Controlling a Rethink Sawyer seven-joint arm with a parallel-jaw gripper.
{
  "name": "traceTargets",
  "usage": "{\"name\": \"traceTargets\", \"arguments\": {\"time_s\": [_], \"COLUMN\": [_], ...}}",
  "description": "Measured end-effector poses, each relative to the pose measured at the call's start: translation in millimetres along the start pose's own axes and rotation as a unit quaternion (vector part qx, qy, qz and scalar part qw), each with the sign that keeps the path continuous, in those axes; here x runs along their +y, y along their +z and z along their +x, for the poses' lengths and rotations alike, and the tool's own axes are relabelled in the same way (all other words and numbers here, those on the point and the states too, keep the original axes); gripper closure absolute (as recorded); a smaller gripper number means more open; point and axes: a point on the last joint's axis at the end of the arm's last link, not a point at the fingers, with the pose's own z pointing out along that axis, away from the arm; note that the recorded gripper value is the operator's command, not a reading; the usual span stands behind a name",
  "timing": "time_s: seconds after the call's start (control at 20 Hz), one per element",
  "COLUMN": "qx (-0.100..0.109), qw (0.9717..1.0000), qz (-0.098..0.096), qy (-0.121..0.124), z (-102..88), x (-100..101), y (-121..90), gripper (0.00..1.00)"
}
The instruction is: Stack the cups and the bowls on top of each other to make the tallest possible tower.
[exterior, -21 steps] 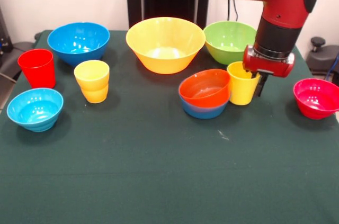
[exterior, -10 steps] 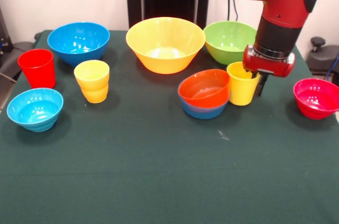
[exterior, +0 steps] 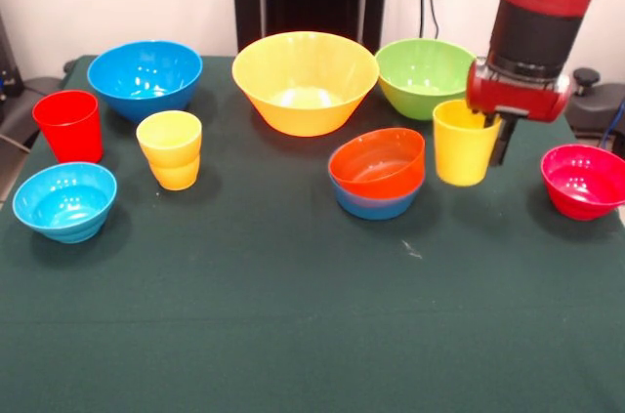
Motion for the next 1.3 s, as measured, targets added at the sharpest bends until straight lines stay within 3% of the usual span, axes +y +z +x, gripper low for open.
{"name": "traceTargets", "arguments": {"time_s": [0.35, 0.8, 0.9, 1.2, 1.3], "qx": [-0.016, -0.017, -0.016, -0.017, -0.014], "qw": [0.9998, 0.9993, 0.9990, 0.9974, 0.9960], "qz": [-0.011, -0.021, -0.022, -0.025, -0.025], "qy": [0.008, 0.026, 0.036, 0.065, 0.085], "z": [-23.0, -43.9, -52.9, -72.2, -81.6], "x": [5, 2, -7, -38, -60], "y": [-42, -88, -101, -113, -111], "gripper": [1.00, 1.00, 1.00, 1.00, 1.00]}}
